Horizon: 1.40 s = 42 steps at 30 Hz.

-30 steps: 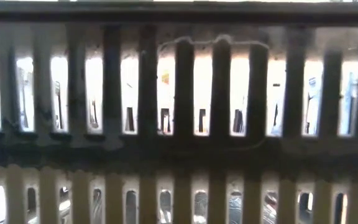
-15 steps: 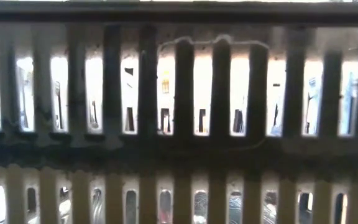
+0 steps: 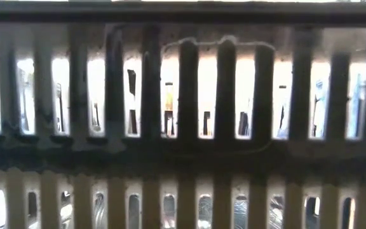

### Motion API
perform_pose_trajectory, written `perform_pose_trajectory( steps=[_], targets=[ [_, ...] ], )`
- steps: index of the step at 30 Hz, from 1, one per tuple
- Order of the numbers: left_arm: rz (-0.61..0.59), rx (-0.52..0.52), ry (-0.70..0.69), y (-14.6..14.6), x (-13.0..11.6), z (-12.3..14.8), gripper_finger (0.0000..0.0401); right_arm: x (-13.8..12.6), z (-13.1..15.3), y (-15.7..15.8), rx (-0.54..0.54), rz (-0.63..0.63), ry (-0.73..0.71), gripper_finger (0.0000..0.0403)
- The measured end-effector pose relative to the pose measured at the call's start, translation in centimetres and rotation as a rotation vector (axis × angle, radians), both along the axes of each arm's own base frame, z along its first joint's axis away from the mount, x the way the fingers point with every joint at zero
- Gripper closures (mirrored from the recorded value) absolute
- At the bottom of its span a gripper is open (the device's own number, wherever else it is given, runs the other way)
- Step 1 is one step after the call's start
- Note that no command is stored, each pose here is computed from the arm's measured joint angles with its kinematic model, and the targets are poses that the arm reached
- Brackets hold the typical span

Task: Stack baskets on shelf by color
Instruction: Put the top left red bin on the shelf

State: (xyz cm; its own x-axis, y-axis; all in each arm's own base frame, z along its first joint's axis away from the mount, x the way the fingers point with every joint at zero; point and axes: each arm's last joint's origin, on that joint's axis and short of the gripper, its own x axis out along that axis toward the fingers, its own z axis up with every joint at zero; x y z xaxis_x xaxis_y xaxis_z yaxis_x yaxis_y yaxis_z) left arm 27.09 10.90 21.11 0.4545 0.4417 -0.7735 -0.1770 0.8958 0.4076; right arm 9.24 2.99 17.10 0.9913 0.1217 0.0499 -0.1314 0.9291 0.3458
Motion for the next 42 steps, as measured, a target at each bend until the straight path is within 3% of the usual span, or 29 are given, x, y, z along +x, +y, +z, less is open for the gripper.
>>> perform_pose_trajectory(
  steps=[19, 30, 42],
  targets=[
    [0.001, -0.038, 0.051, 2.9, -1.2, -0.8, 0.0401, 0.0, 0.0, 0.0, 0.0, 0.0, 0.0, 0.0316],
    [0.009, -0.048, 0.046, 3.0, -1.3, -0.8, 0.04, 0.0, 0.0, 0.0, 0.0, 0.0, 0.0, 0.0316],
    [-0.01, -0.013, 0.072, 3.1, -1.4, -0.8, 0.0357, 0.0, 0.0, 0.0, 0.0, 0.0, 0.0, 0.0316]
  ],
)
